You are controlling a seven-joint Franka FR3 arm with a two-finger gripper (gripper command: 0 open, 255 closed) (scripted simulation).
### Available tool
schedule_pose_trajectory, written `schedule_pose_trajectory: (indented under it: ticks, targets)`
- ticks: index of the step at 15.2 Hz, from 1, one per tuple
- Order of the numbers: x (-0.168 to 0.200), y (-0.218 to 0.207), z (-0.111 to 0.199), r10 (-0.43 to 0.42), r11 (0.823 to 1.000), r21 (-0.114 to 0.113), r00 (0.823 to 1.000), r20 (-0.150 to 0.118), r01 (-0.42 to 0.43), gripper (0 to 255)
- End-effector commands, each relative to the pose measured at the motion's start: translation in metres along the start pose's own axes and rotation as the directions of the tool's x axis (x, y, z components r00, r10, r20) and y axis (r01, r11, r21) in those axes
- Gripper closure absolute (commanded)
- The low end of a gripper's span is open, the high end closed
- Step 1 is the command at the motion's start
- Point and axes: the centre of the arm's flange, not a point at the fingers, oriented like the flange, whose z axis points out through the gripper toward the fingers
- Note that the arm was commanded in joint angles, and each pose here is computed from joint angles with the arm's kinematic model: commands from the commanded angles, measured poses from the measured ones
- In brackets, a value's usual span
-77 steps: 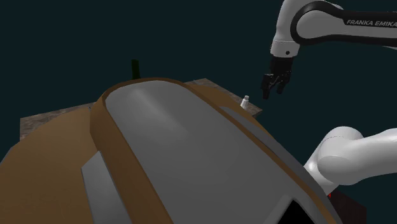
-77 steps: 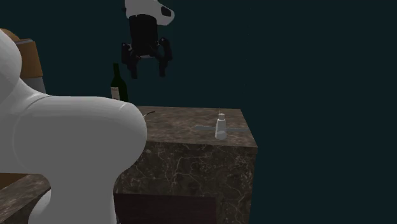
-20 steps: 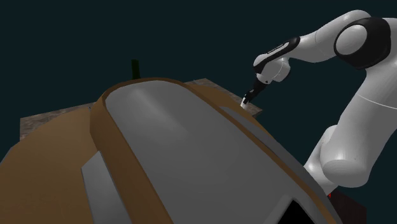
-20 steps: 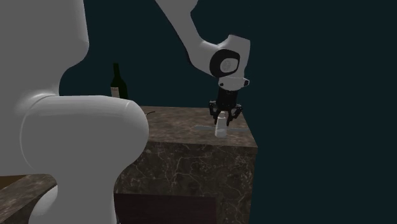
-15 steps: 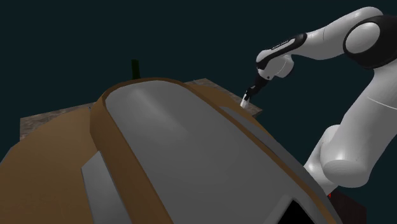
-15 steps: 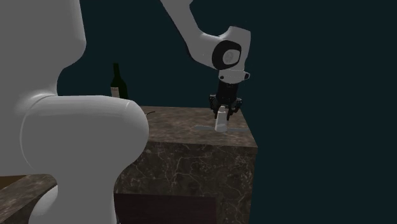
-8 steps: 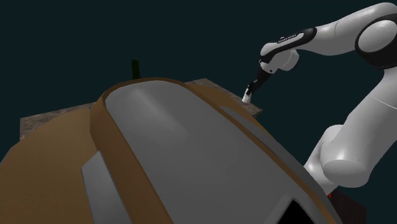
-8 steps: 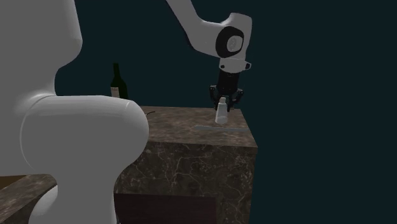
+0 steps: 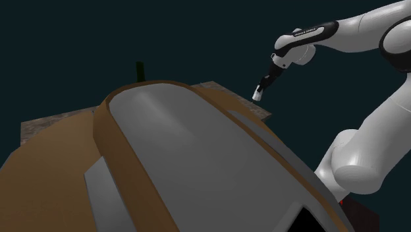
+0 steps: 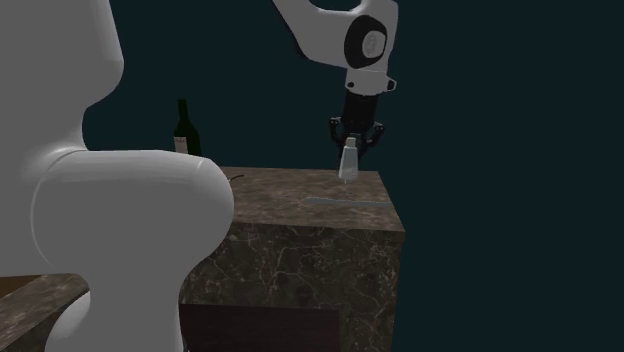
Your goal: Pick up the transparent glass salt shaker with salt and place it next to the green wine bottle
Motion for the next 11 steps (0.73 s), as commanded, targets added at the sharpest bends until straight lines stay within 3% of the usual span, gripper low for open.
schedule_pose_trajectory:
  ticks: [1, 11]
  targets:
    - [0.003, -0.002, -0.010, 0.000, 1.000, 0.000, 1.000, 0.000, 0.000, 255]
    - [0.016, -0.009, -0.061, 0.000, 1.000, 0.000, 1.000, 0.000, 0.000, 255]
